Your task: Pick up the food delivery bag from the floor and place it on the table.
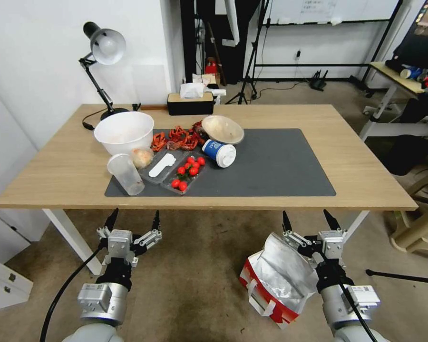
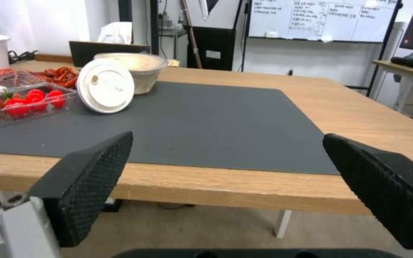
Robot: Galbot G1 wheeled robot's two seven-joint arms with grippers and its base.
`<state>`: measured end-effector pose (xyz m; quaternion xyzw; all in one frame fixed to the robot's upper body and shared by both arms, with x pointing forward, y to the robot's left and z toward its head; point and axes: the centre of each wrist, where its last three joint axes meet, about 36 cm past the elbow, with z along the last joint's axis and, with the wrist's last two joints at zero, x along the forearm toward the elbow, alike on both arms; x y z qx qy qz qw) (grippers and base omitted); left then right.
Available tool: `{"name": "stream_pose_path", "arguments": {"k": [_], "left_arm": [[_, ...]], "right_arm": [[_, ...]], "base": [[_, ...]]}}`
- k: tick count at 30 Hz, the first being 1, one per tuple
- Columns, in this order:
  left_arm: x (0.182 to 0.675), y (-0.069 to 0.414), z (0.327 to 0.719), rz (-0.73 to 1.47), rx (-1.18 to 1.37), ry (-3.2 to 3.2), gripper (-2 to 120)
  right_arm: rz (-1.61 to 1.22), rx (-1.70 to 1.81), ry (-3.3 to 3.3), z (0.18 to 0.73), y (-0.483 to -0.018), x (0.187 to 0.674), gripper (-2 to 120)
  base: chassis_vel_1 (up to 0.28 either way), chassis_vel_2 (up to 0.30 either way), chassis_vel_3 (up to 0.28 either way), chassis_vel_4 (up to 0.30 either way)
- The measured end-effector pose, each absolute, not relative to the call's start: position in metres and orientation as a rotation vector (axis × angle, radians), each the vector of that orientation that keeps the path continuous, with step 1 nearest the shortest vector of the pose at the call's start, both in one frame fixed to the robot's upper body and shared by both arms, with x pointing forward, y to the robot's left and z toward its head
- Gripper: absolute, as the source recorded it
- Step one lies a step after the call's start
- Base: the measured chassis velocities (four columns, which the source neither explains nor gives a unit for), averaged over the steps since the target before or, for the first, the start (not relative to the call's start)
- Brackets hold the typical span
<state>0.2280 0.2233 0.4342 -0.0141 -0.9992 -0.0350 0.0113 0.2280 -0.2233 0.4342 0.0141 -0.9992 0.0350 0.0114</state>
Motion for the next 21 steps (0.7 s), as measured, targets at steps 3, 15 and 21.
{"name": "stream_pose_path", "arguments": {"k": [3, 15, 21], "left_arm": [[0.2280, 0.2233, 0.4342, -0.109, -0.044, -3.117, 100], [0.2280, 0.2233, 0.4342, -0.109, -0.044, -3.117, 100], [0.2280, 0.2233, 0.4342, -0.109, -0.044, -3.117, 100]], "right_arm": [[0.109, 0.044, -3.117, 0.4342, -0.2233, 0.2280, 100], [0.109, 0.044, -3.117, 0.4342, -0.2233, 0.2280, 100], [0.109, 0.044, -3.117, 0.4342, -0.2233, 0.2280, 100]], "base": [[0.000, 0.000, 0.000, 0.000], [0.000, 0.000, 0.000, 0.000], [0.000, 0.000, 0.000, 0.000]]}}
